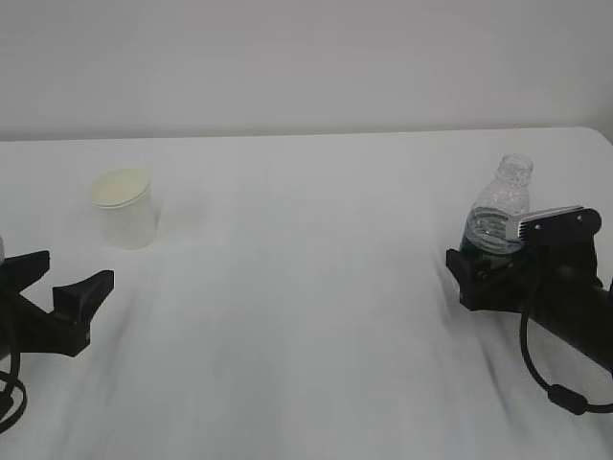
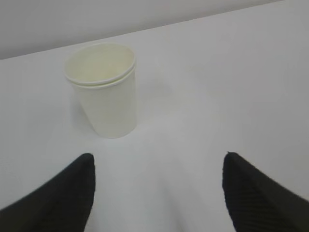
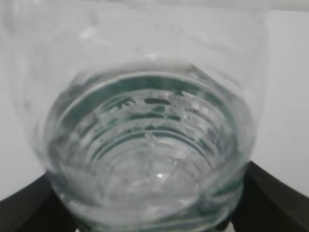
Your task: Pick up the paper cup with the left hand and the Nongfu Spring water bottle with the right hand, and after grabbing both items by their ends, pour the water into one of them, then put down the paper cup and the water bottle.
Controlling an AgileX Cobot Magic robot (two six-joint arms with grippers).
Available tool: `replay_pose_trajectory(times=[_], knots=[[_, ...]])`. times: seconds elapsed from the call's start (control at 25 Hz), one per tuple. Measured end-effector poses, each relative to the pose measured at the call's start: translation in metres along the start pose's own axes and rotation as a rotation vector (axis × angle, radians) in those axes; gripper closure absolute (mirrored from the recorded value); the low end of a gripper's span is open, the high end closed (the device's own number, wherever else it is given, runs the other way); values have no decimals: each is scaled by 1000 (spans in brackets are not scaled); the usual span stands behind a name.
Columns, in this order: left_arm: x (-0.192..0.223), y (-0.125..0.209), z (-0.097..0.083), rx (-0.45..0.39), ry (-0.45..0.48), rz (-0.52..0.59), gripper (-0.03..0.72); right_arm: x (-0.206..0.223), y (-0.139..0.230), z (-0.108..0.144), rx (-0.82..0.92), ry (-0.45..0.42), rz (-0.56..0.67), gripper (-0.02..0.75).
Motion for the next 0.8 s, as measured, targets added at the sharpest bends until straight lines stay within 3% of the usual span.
replay_pose_trajectory(times=[0.36,0.8], knots=[[0,0,0,14,-1,0,97,7,3,0,0,-4,-1,118],[0,0,0,17,-2,0,97,9,0,3,-17,-33,-16,239]])
Point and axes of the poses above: a point on each arm's last joint axis where the gripper is mounted, x pointing out along that axis toward the gripper, z along the wrist's bending axis when the last joint is at zero, y = z × x, the point moved 3 cm from there along x, pointing out along that axis toward the gripper, and after that the axes turned 15 degrees about -x, right-handed, at the moved point
